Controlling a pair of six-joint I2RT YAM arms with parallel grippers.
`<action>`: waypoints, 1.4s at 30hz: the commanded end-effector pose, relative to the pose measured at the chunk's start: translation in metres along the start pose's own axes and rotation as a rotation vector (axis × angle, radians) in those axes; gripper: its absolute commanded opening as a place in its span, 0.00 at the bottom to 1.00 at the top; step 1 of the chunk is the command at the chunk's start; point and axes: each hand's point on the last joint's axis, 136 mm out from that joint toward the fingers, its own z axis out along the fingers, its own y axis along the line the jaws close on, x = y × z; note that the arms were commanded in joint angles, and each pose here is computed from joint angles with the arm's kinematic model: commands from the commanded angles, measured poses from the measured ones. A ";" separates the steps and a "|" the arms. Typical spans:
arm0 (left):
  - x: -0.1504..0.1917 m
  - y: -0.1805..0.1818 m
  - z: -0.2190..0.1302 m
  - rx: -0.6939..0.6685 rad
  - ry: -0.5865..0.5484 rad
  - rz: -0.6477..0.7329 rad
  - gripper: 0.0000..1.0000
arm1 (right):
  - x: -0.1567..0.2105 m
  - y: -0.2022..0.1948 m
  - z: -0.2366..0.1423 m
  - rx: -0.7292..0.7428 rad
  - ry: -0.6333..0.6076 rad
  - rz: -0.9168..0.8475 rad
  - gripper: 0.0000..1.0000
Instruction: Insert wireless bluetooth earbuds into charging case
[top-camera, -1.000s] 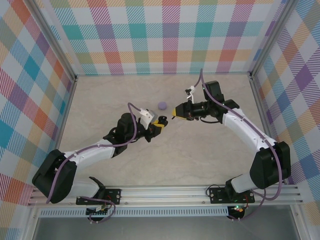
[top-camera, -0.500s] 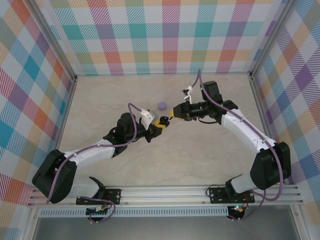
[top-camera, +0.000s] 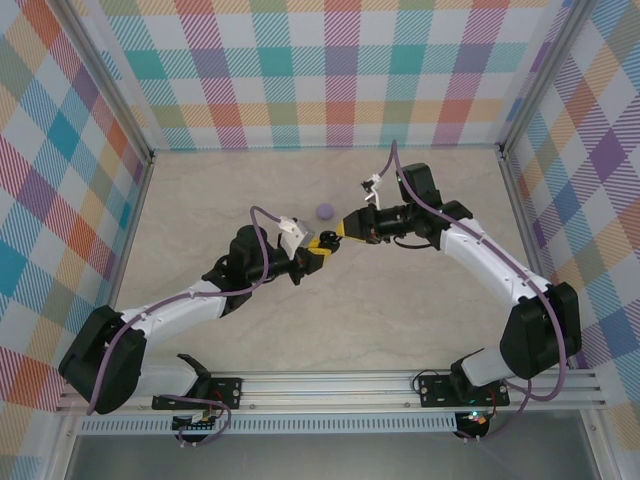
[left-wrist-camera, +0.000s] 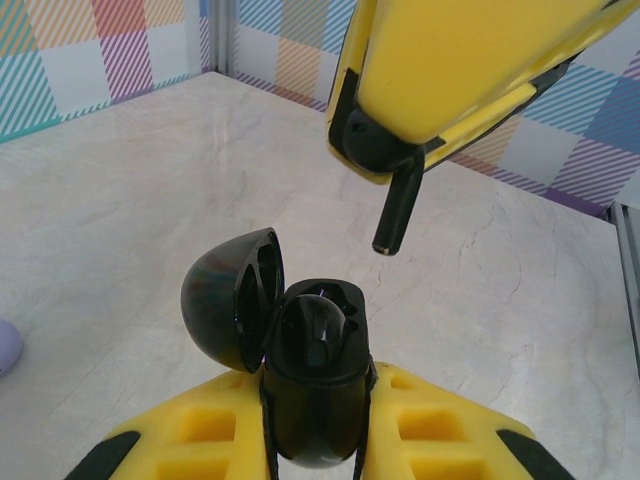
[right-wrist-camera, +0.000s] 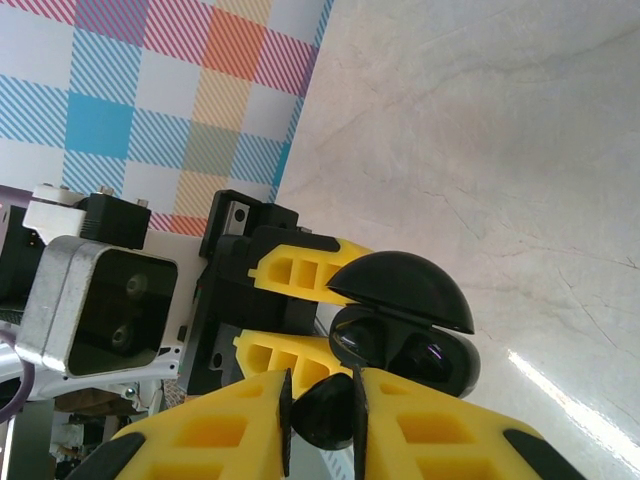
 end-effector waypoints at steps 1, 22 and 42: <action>-0.025 -0.012 -0.004 0.042 -0.071 0.060 0.18 | -0.001 0.002 0.005 -0.024 0.012 -0.013 0.24; -0.029 -0.016 -0.005 0.063 -0.075 0.058 0.17 | 0.000 -0.001 0.015 -0.020 0.034 -0.008 0.24; -0.034 -0.017 -0.005 0.063 -0.086 0.053 0.17 | 0.004 -0.013 0.023 0.024 0.054 0.016 0.25</action>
